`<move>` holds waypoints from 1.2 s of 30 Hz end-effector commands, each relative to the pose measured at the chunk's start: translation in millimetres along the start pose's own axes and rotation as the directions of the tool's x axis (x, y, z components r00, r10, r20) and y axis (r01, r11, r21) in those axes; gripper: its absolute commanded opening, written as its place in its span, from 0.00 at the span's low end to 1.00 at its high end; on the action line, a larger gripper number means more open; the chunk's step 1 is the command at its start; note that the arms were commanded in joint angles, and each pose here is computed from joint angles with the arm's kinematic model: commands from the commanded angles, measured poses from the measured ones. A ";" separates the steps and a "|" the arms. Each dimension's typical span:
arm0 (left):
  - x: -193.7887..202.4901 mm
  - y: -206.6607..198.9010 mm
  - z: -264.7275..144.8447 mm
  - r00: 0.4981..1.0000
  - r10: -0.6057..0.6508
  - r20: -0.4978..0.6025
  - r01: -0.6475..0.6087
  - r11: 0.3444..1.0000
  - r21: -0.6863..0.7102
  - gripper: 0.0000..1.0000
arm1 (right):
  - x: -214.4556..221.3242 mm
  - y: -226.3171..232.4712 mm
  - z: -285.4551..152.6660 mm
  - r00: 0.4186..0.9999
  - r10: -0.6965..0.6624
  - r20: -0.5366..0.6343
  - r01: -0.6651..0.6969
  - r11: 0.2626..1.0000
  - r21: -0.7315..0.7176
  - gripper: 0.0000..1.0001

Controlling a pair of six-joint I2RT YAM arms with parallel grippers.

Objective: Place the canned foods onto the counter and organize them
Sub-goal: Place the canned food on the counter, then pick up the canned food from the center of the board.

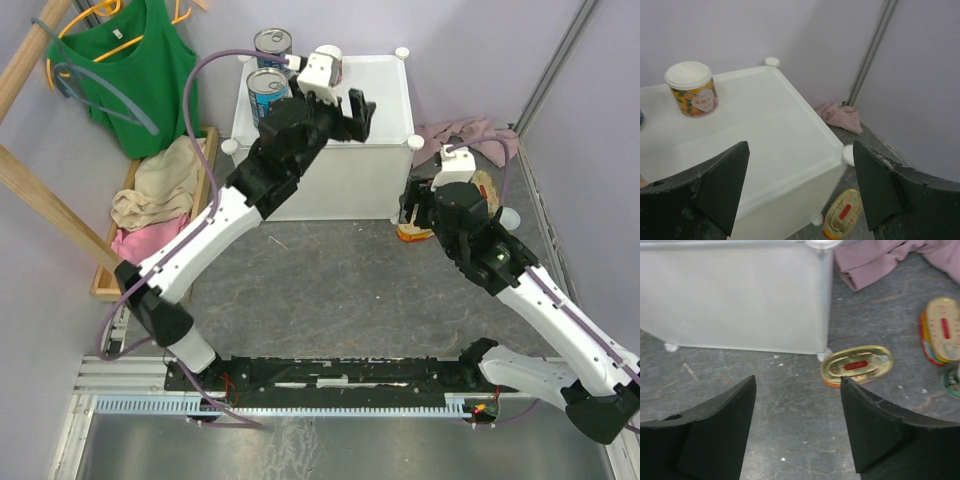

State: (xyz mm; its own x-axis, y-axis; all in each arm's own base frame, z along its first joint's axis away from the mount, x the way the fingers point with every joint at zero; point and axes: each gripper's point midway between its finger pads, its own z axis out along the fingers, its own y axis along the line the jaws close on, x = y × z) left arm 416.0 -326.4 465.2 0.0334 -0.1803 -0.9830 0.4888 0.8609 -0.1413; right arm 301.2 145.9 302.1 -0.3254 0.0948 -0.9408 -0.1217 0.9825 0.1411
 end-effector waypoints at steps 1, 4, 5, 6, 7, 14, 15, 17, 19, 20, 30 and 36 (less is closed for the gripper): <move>-18.8 -30.8 -52.7 0.999 -0.048 0.025 0.046 0.996 0.070 0.90 | -21.2 -32.2 -18.6 0.998 -0.019 0.052 0.011 0.989 0.150 0.81; -4.2 -45.0 -85.9 0.997 -0.079 0.003 0.078 0.992 0.103 0.90 | -12.5 -54.5 -20.8 0.999 -0.053 0.005 0.050 0.964 0.262 0.88; 4.2 -48.7 -96.8 0.996 -0.089 -0.010 0.089 0.990 0.113 0.90 | -8.1 -60.9 -20.6 0.998 -0.061 -0.017 0.063 0.954 0.292 0.90; 12.7 -52.1 -106.3 0.995 -0.101 -0.022 0.103 0.987 0.120 0.90 | -3.8 -66.8 -20.4 0.997 -0.065 -0.035 0.073 0.945 0.319 0.91; 21.7 -54.2 -115.9 0.993 -0.113 -0.035 0.116 0.985 0.125 0.90 | 1.0 -73.1 -20.2 0.996 -0.067 -0.053 0.081 0.935 0.346 0.93; 77.6 -80.6 -157.1 0.984 -0.118 -0.132 0.138 0.977 0.162 0.90 | 24.8 -129.7 -23.0 0.995 -0.018 -0.093 0.066 0.833 0.550 1.00; 84.2 -85.1 -159.9 0.983 -0.111 -0.147 0.135 0.976 0.169 0.90 | 28.0 -139.7 -23.0 0.995 -0.001 -0.095 0.056 0.814 0.578 0.99; 96.8 -95.8 -166.0 0.980 -0.097 -0.174 0.130 0.973 0.191 0.90 | 35.1 -160.1 -20.9 0.994 0.040 -0.099 0.031 0.777 0.629 0.99; 107.6 -102.9 -172.7 0.977 -0.092 -0.193 0.131 0.971 0.201 0.90 | 45.8 -183.9 -14.9 0.987 0.123 -0.104 -0.023 0.748 0.663 0.99; 112.3 -105.9 -176.2 0.976 -0.093 -0.198 0.135 0.969 0.209 0.90 | 50.8 -193.8 -11.4 0.980 0.169 -0.103 -0.056 0.736 0.675 1.00; 135.5 -109.2 -195.6 0.971 -0.112 -0.211 0.165 0.954 0.250 0.90 | 67.0 -263.9 13.2 0.922 0.386 -0.026 -0.218 0.575 0.788 1.00; 144.8 -109.8 -198.7 0.973 -0.115 -0.203 0.168 0.948 0.270 0.90 | 80.1 -283.6 38.7 0.888 0.459 -0.012 -0.266 0.537 0.801 1.00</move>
State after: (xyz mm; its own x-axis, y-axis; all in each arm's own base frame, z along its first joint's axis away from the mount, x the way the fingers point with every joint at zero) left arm 197.3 -351.0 290.2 -0.2134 -0.0460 -0.9759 0.6974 0.6924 -0.1852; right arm 315.5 -113.8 161.9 -0.4567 0.4821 -0.7477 0.7551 0.6544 -0.0392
